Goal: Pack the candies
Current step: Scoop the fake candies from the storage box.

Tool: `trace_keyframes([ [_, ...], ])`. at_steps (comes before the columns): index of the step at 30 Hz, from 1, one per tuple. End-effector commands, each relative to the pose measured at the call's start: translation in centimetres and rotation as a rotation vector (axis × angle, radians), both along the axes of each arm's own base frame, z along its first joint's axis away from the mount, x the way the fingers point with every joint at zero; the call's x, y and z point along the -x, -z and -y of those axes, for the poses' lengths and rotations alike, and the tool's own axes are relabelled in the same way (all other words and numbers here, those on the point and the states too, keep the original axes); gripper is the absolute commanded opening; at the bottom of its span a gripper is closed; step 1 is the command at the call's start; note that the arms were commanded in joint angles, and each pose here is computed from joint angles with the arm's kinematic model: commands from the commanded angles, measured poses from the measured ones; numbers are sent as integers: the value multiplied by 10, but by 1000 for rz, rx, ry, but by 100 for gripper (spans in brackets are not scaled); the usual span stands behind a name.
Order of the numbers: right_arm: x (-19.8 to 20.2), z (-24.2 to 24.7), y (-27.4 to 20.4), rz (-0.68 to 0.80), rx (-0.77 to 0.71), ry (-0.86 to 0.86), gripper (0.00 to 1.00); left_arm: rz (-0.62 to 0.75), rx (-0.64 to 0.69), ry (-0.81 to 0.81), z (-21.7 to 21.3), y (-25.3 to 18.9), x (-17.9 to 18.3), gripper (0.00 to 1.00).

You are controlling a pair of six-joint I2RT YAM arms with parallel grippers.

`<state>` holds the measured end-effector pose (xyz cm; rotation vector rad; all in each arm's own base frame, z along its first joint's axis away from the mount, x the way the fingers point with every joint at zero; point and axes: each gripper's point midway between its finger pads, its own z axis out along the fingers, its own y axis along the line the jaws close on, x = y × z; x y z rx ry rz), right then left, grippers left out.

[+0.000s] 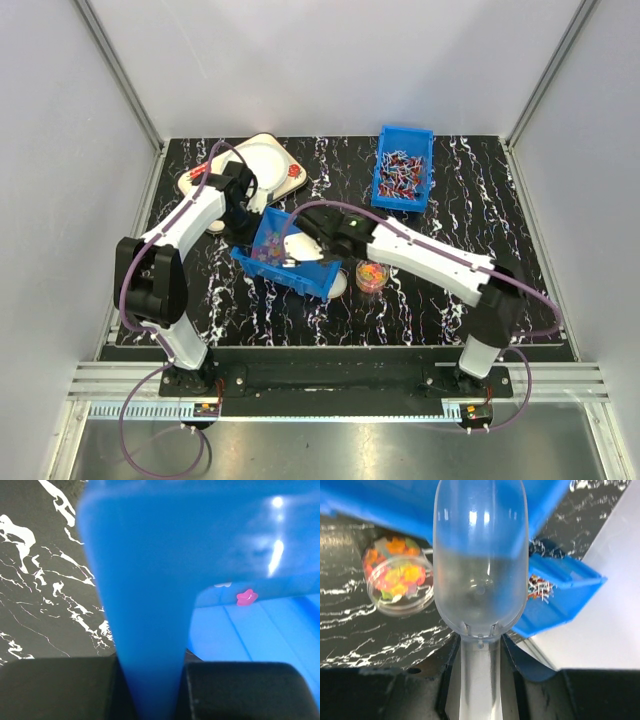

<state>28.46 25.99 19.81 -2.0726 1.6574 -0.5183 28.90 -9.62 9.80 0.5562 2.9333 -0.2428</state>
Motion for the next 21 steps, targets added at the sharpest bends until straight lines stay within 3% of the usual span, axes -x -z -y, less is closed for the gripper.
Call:
trace_keyframes([
  [1, -13, -28, -9, 73, 34, -38, 0, 88, 55, 0, 10, -22, -14, 0],
  [15, -26, -89, 65, 4, 169, -45, 0, 102, 50, 2, 10, -25, -14, 0],
  [21, -9, -123, 81, -113, 37, -97, 0, 102, 52, 3, 10, -25, -14, 0],
])
